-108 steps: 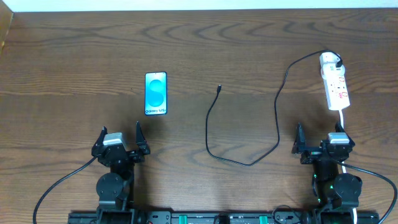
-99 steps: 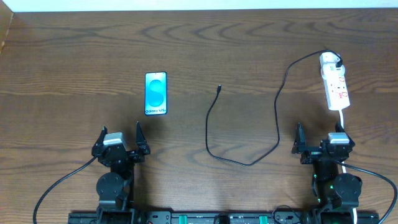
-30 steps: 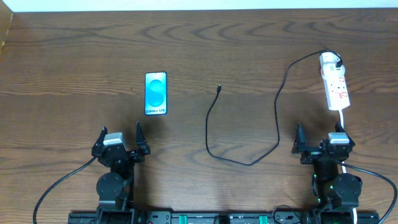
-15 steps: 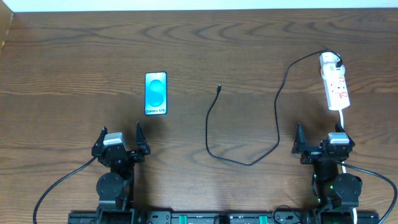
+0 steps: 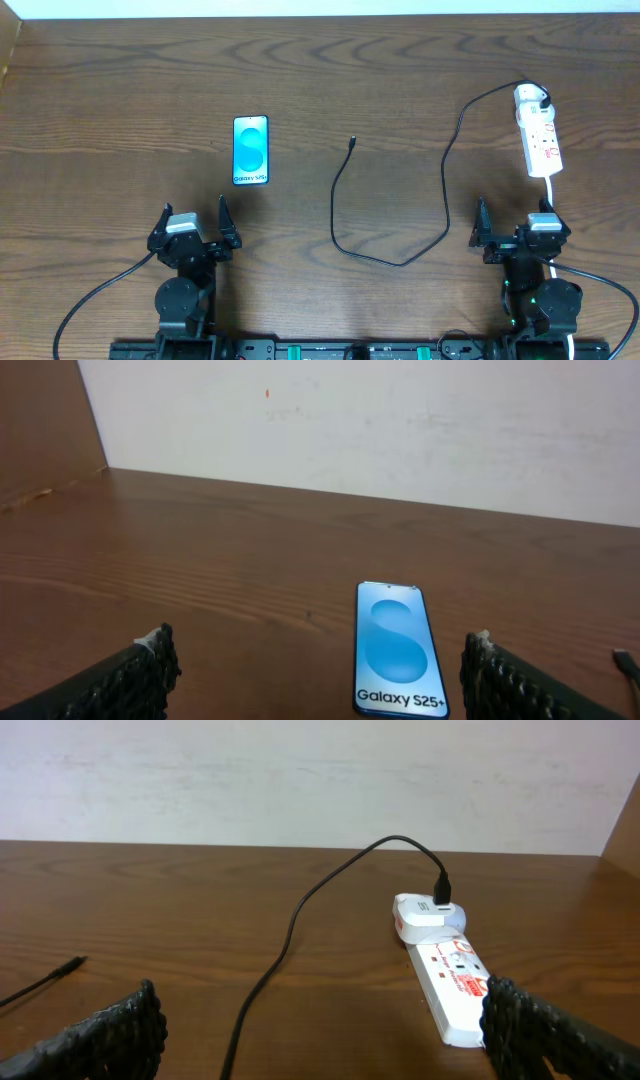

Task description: Plug charger to phone and switch on socket

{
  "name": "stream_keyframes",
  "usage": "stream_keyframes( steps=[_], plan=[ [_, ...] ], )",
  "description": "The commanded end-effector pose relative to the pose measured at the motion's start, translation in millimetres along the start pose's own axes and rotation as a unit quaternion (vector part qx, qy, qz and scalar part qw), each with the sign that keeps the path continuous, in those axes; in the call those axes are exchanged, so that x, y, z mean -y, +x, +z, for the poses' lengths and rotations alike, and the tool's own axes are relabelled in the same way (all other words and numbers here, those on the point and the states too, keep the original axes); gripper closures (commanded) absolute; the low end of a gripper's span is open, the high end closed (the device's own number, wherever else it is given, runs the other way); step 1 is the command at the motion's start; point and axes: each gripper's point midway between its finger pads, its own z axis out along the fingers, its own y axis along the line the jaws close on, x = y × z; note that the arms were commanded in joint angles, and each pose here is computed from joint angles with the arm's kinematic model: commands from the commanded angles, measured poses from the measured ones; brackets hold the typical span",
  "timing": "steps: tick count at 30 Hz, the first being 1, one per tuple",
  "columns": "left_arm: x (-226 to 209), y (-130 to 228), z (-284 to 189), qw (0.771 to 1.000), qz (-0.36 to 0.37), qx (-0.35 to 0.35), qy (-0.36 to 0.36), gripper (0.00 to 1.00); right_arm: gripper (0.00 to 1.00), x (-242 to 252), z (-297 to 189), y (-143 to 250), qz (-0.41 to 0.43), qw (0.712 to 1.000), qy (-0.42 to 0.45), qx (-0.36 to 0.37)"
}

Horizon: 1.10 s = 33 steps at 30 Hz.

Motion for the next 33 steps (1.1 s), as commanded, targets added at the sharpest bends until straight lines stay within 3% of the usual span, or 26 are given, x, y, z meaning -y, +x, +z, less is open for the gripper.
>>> stream_keyframes(
  steps=[1,15,33],
  plan=[
    [-3.6,-1.8,-0.7,1.0,0.004,-0.01,-0.01,0.09,0.01,-5.1,0.0,1.5,0.002,1.0,-0.011,-0.002],
    [8.0,-27.6,7.7,0.999,0.009,-0.048,0.012,0.09,0.01,-5.1,0.0,1.5,0.002,1.0,-0.011,-0.002],
    [40.2,-55.6,32.8,0.984,0.012,-0.162,0.08,0.09,0.01,-5.1,0.0,1.5,0.002,1.0,-0.011,-0.002]
  ],
)
